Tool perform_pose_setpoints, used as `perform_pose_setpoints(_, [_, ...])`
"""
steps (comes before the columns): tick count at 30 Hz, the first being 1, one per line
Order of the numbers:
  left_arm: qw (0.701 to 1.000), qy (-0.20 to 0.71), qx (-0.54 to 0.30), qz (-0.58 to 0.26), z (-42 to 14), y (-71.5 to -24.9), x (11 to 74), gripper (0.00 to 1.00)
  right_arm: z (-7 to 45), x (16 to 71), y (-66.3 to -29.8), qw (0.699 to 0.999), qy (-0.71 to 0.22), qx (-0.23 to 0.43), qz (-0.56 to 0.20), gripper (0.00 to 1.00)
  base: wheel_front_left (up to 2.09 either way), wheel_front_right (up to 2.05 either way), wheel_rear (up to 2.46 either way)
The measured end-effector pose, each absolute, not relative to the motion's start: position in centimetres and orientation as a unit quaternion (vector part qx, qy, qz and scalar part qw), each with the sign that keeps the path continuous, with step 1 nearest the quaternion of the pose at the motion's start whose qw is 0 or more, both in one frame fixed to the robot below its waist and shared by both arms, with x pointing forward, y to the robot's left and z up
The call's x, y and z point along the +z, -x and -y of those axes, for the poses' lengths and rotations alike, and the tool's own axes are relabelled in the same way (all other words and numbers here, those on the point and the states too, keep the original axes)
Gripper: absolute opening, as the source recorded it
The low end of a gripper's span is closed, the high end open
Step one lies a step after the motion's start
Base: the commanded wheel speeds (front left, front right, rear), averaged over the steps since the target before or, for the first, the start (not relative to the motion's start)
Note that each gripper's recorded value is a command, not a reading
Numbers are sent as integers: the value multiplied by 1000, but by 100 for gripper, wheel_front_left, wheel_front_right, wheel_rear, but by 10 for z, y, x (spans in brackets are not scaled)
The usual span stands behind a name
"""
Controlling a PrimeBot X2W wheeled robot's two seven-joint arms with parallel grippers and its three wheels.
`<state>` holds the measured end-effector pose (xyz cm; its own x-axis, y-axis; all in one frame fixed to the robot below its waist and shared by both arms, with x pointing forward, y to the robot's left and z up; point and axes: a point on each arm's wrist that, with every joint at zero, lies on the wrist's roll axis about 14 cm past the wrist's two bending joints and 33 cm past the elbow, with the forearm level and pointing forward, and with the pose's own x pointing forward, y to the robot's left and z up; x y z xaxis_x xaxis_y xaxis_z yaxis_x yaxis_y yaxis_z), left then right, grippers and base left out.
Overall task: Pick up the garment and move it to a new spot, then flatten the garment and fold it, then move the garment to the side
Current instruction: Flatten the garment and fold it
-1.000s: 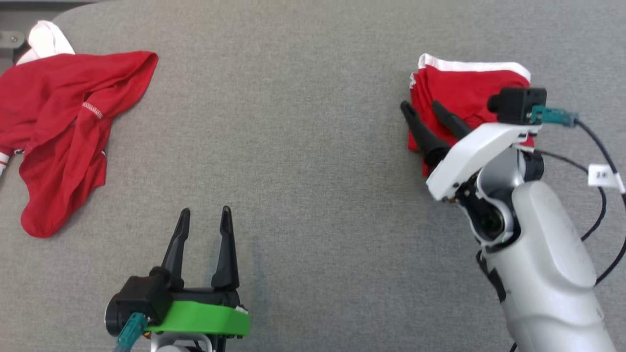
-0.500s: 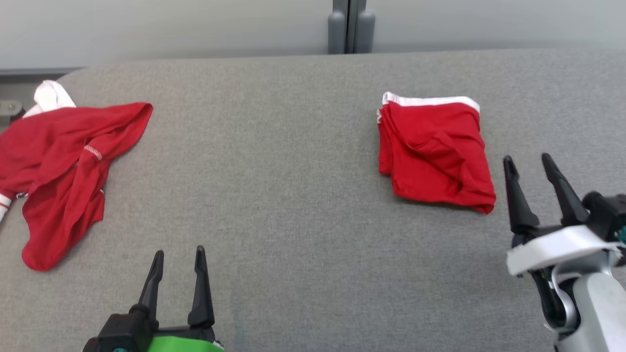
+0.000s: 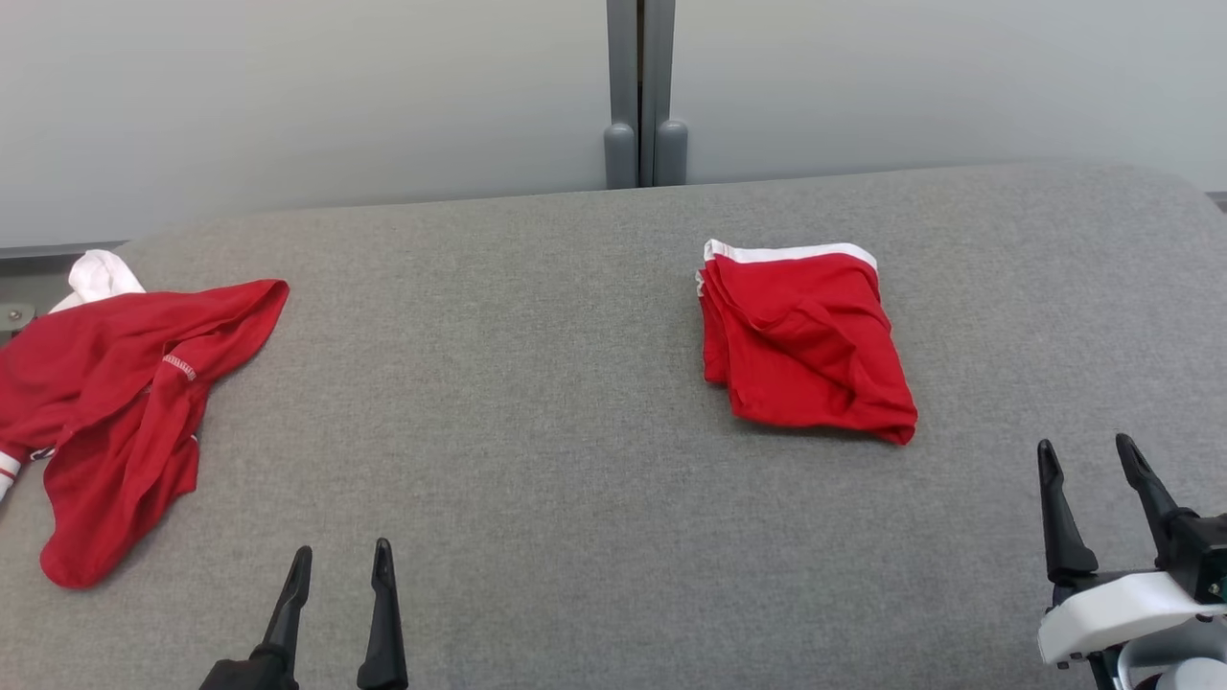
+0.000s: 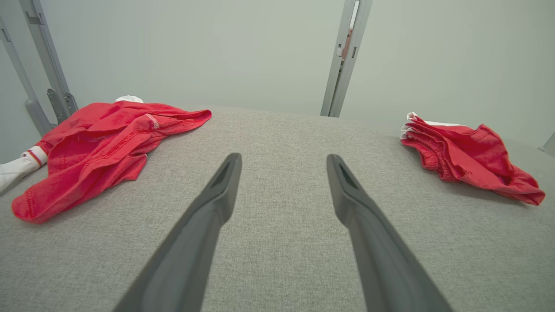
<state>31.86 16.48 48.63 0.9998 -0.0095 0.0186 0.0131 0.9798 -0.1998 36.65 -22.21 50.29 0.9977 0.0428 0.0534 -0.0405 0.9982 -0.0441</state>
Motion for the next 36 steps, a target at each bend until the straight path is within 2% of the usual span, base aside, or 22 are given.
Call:
perform_pose_setpoints(9, [995,102,-12,3,-160,-321,483,100,223,501,-371,1000,12,14,25,100,0,0,0])
perform_pose_setpoints(10, [995,102,-15,0,-158,-322,482,100,222,505,-377,999,13,18,30,47,0,0,0])
perform_pose_setpoints(11, [995,103,-18,0,-156,-325,482,100,222,507,-383,999,10,21,34,8,0,0,0])
perform_pose_setpoints(12, [994,104,-21,1,-155,-328,483,100,222,508,-389,999,7,21,35,0,0,0,0])
perform_pose_setpoints(15, [994,102,-28,2,-151,-340,484,100,221,504,-413,999,13,33,25,0,0,0,0])
perform_pose_setpoints(20, [993,109,-35,-9,-145,-358,476,100,205,507,-475,996,56,70,13,0,0,0,0])
perform_pose_setpoints(24, [992,112,-45,-29,-138,-367,464,100,184,487,-512,991,79,100,-28,0,0,0,0])
perform_pose_setpoints(32, [993,106,-25,-54,-151,-368,446,100,137,437,-538,980,65,157,-99,0,0,0,0])
perform_pose_setpoints(36, [993,101,-10,-59,-161,-365,443,100,118,424,-535,975,59,184,-113,0,0,0,0])
